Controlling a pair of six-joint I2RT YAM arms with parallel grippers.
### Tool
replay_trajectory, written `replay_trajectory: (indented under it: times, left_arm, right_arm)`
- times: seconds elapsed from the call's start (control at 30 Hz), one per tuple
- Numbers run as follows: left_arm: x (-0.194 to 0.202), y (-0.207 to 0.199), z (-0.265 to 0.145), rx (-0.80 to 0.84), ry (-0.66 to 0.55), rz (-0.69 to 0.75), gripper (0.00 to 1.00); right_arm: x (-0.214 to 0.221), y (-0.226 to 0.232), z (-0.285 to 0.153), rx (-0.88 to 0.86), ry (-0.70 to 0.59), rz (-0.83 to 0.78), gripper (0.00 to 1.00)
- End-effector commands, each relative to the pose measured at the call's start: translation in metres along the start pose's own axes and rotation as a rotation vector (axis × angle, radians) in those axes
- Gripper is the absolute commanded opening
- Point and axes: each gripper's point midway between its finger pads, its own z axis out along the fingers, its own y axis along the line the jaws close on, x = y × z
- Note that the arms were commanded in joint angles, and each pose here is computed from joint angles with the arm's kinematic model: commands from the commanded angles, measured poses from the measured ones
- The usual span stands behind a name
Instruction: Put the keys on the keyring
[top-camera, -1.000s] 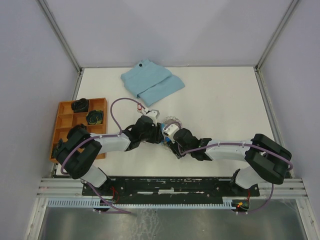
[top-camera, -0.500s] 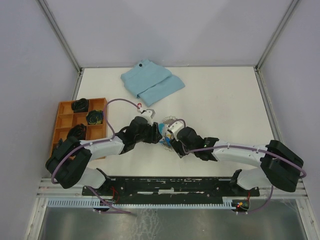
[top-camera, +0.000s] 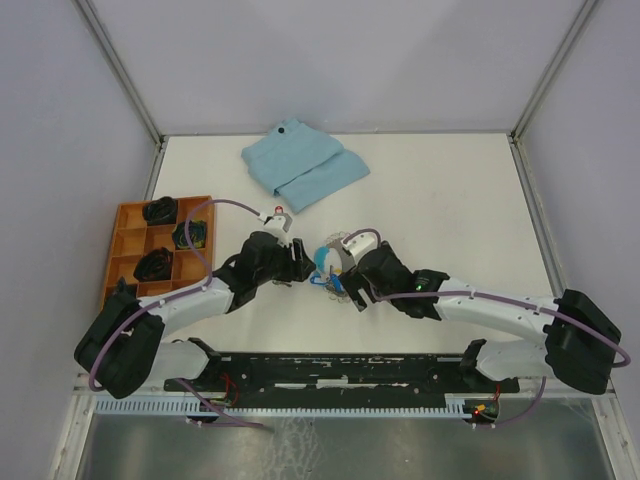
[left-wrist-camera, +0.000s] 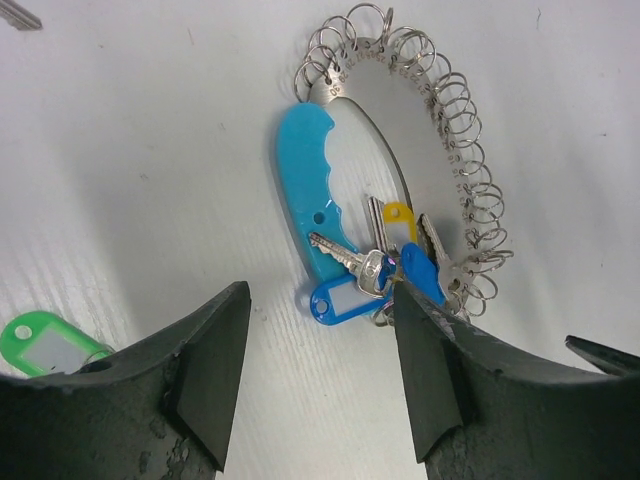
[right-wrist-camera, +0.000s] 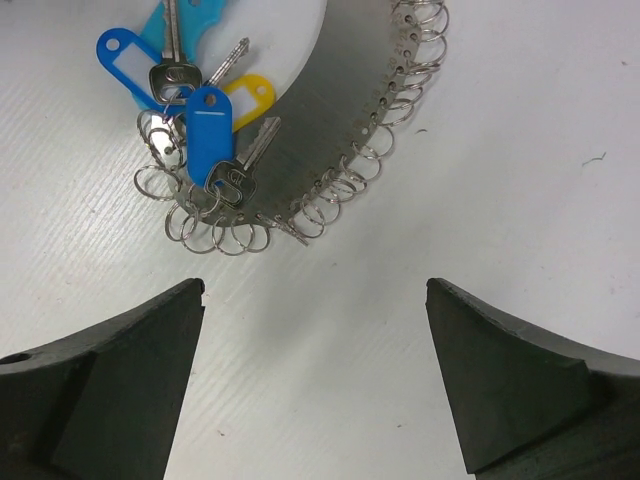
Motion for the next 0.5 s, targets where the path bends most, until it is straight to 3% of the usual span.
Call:
replay_trajectory:
  times: [0.0, 0.2, 0.3, 0.47]
  left_arm:
    - [-0.010, -0.010, -0.004, 0.056, -0.036, -0.046, 0.66]
    - [-0.009, -0.011, -0.002, 0.086, -0.039, -0.079, 0.67]
    - [-0.008, -0.010, -0.002, 0.088, -0.036, -0.079, 0.67]
    - [-0.004, -0.011, 0.000, 0.098, -0.017, -0.080, 0.67]
  right_arm:
    - [-0.018, -0.004, -0.011, 0.008, -0.093, 0.046, 1.00]
    - [-0.003, -0.007, -0.002, 0.043, -0.021, 0.142, 1.00]
    - [0.003, 0.003, 0.003, -0.027, 0.005, 0.126, 1.00]
    - [-0.008, -0.002, 0.009, -0.003, -0.085, 0.155, 1.00]
